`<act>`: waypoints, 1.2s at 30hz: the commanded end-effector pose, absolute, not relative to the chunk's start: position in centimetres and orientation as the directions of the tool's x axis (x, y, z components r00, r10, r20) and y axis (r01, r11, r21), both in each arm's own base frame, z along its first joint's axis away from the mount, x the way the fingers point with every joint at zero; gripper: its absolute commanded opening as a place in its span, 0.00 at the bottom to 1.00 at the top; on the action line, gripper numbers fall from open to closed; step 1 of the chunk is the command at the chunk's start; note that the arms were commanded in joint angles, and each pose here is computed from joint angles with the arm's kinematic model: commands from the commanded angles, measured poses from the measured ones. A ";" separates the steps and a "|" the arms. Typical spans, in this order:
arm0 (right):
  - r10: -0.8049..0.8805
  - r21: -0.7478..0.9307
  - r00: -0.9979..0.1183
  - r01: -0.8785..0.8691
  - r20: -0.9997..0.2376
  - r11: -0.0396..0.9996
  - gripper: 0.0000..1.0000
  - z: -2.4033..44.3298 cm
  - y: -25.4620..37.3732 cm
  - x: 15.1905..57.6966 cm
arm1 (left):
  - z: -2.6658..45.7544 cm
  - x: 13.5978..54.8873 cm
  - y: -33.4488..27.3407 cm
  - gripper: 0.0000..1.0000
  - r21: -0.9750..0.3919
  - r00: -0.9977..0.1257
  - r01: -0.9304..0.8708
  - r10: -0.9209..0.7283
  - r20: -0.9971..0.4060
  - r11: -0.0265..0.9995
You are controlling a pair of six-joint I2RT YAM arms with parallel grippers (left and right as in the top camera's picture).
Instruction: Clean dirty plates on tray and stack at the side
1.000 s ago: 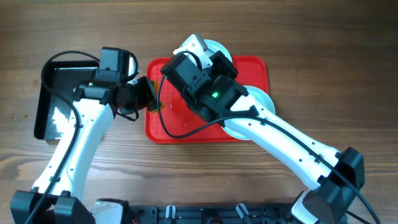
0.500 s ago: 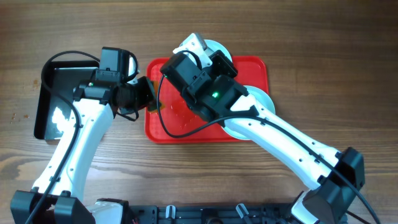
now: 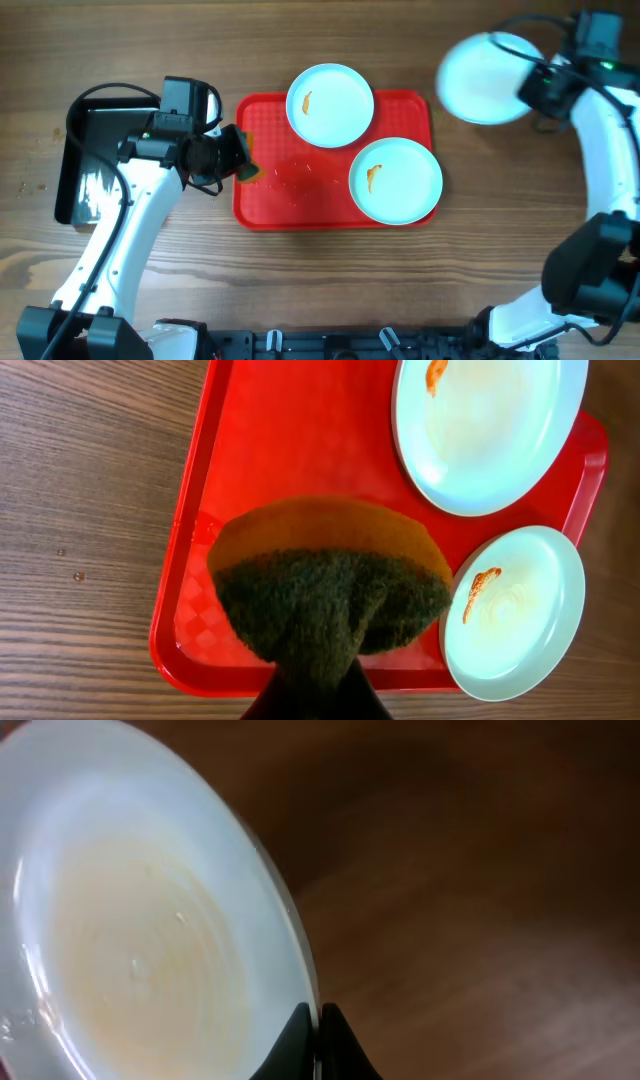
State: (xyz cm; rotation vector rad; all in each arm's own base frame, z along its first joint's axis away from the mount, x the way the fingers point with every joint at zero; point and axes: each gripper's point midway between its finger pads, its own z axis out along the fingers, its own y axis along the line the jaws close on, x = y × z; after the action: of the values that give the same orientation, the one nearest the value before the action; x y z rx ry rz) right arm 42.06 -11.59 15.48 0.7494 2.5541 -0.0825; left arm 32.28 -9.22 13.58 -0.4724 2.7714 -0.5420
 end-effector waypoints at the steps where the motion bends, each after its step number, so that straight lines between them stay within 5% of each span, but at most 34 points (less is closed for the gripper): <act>1: 0.625 0.105 -0.654 0.650 -0.425 0.752 0.04 12.2 -15.7 40.2 | 13.7 32.4 -9.0 0.04 -0.401 -0.908 -0.251 -0.358 -0.217 0.881; 10: 0.695 0.159 -0.656 0.683 -0.295 0.713 0.07 6.7 -14.9 39.8 | 13.9 32.8 -9.0 0.04 -0.406 -0.905 -0.245 -0.358 -0.230 0.880; 13: 0.694 0.177 -0.679 0.672 -0.239 0.719 0.46 6.3 -13.8 39.0 | 13.9 32.8 -9.0 0.04 -0.406 -0.905 -0.245 -0.358 -0.231 0.881; 22: 0.331 0.515 -0.926 0.197 -0.182 0.834 0.62 9.7 0.9 41.5 | 13.8 32.9 -9.0 0.04 -0.407 -0.904 -0.244 -0.358 -0.233 0.880; 24: 0.209 0.467 -0.943 0.068 -0.258 0.882 1.00 11.1 5.1 42.8 | 13.8 32.9 -9.0 0.04 -0.408 -0.904 -0.243 -0.358 -0.235 0.880; 28: -0.007 0.188 -0.869 -0.114 -0.494 0.976 0.99 13.3 11.2 46.4 | 13.6 33.0 -9.0 0.04 -0.404 -0.906 -0.246 -0.358 -0.228 0.881; 30: 0.005 0.081 -0.833 -0.048 -0.553 0.996 0.98 13.0 12.2 47.7 | 13.0 33.0 -9.0 0.04 -0.399 -0.909 -0.253 -0.358 -0.213 0.881; 36: 0.050 0.113 -0.883 -0.004 -0.467 0.994 0.97 4.7 15.0 48.8 | 11.7 33.0 -9.0 0.04 -0.384 -0.917 -0.269 -0.356 -0.177 0.883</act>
State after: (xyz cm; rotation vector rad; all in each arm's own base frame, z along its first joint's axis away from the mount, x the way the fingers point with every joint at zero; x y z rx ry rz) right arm 48.38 15.77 9.26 -0.0844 2.5749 0.1869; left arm 32.79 -9.29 12.23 -0.4829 2.7988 -0.5331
